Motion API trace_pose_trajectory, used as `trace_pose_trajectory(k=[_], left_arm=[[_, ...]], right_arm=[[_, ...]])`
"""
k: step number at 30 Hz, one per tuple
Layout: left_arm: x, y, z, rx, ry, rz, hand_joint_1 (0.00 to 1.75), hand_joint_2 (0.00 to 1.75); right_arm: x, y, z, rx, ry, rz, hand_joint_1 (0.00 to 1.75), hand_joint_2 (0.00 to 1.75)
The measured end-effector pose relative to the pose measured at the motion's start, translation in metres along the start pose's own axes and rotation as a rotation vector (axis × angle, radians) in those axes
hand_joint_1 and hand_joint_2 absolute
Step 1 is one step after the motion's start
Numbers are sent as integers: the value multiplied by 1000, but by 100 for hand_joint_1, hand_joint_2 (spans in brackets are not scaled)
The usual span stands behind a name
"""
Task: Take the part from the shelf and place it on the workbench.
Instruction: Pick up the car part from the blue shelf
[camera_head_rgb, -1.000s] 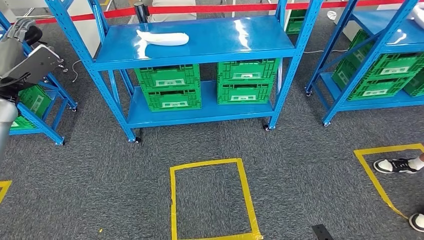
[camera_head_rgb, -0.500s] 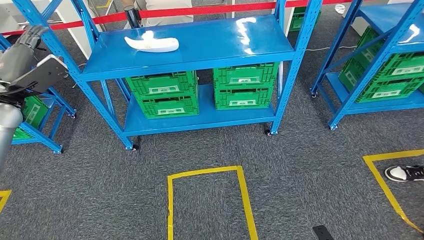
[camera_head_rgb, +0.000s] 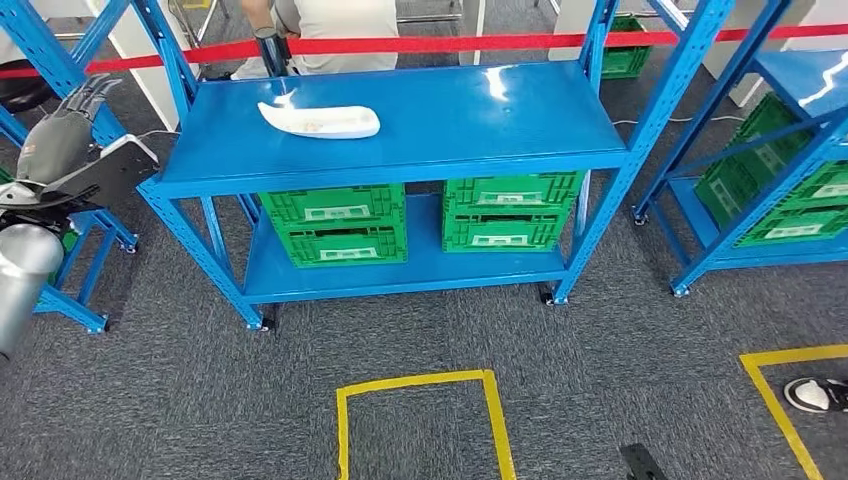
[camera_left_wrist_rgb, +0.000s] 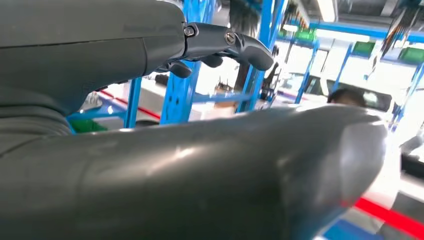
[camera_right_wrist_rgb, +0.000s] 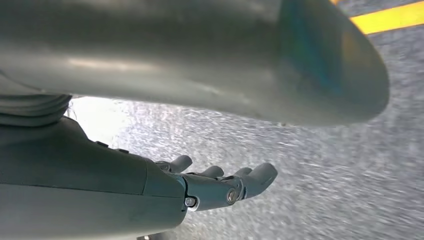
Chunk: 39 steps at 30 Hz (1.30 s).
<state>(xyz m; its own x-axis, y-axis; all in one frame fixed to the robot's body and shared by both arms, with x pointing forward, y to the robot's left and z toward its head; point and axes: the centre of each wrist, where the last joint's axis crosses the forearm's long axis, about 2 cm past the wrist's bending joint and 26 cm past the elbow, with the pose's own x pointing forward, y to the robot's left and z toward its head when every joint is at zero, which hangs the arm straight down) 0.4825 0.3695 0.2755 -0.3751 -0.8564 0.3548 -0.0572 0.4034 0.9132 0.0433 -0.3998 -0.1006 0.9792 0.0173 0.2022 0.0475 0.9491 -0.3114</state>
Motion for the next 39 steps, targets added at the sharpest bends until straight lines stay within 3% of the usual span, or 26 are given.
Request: trace_pose_trajectory(k=[7,13,16,24,29,39], left_arm=[[1,-25,9,-58,-9,44,0,0],[8,-10,3,-29,-94,103,0,0],[10,-35,18,-93,-139,217,0,0],[38,-84,57,-234,-269,394,0,0],[64,-90,58,-268,-369,425,0,0],[93,-104,58,-334,-434,443,0,0]], right_arm=[[-17,3,2,13,39,6,0,0],[-6,-3,0,4,17,10,0,0],[-8,-5,0,3,21,19,0,0],[-12,-5,0,5,33,19,0,0],[-9,-10,0,-7,30,9,0,0],[-13,-11,0,-10,50,-6,0,0]])
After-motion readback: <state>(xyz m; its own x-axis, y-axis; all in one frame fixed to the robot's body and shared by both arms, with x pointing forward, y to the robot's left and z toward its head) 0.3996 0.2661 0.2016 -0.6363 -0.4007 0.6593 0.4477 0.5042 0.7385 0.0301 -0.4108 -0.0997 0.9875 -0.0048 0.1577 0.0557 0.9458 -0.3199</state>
